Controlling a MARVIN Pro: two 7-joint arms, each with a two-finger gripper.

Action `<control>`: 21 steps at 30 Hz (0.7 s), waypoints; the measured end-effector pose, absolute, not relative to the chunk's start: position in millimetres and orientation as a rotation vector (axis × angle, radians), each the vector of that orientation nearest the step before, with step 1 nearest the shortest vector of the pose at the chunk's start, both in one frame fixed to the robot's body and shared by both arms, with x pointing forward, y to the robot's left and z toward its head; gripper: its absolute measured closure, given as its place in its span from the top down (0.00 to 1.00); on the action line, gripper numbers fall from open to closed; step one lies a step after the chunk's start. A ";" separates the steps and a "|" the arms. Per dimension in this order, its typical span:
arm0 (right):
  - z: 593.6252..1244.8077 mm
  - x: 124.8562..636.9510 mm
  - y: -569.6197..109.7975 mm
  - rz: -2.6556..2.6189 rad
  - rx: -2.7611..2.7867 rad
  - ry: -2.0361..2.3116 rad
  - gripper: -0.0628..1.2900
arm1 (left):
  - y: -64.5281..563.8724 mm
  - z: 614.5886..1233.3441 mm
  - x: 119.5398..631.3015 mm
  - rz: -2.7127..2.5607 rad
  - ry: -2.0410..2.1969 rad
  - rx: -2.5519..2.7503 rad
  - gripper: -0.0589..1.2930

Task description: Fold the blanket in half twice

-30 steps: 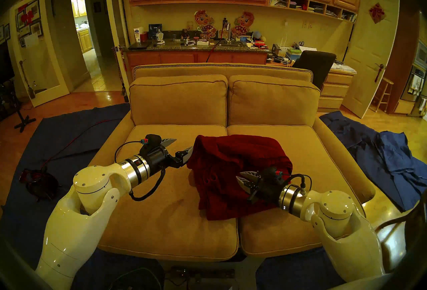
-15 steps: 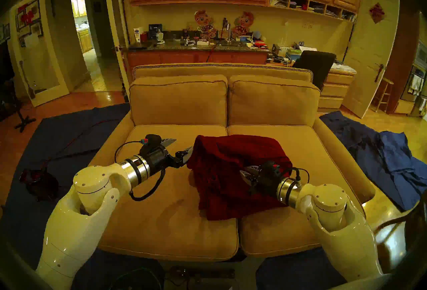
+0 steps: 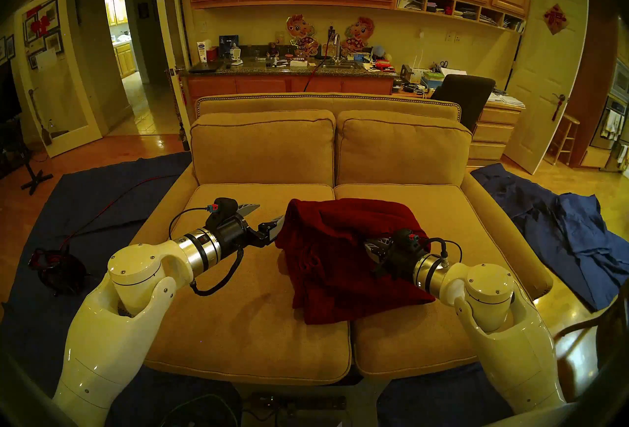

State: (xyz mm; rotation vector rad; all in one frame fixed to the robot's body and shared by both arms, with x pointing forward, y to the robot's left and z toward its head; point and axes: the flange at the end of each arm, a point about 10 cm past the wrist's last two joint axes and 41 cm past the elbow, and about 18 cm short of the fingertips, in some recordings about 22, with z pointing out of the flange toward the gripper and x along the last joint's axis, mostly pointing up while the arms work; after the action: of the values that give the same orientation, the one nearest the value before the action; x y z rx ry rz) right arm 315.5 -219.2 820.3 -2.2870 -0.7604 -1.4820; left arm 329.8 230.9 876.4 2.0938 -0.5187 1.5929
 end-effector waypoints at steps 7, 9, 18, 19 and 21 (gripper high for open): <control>814.7 316.7 -199.3 -1.440 -2.262 -0.780 0.24 | 230.9 876.4 329.8 1.593 -0.519 2.094 0.96; 814.8 317.9 -195.3 -1.437 -2.256 -0.784 0.24 | 230.9 876.4 329.8 1.593 -0.519 2.094 0.96; 819.3 329.8 -180.7 -1.448 -2.228 -0.804 0.24 | 230.9 876.5 329.8 1.593 -0.519 2.093 0.96; 819.4 330.9 -179.0 -1.448 -2.225 -0.806 0.24 | 230.9 876.5 329.8 1.593 -0.519 2.093 0.96; 819.5 332.7 -175.1 -1.448 -2.217 -0.812 0.24 | 230.9 876.5 329.8 1.593 -0.519 2.093 0.96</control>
State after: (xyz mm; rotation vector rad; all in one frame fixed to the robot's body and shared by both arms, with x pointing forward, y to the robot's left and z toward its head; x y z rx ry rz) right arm 332.7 -175.1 819.5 -2.2175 -0.8115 -1.4484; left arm 329.8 230.9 876.5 2.0931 -0.5188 1.5935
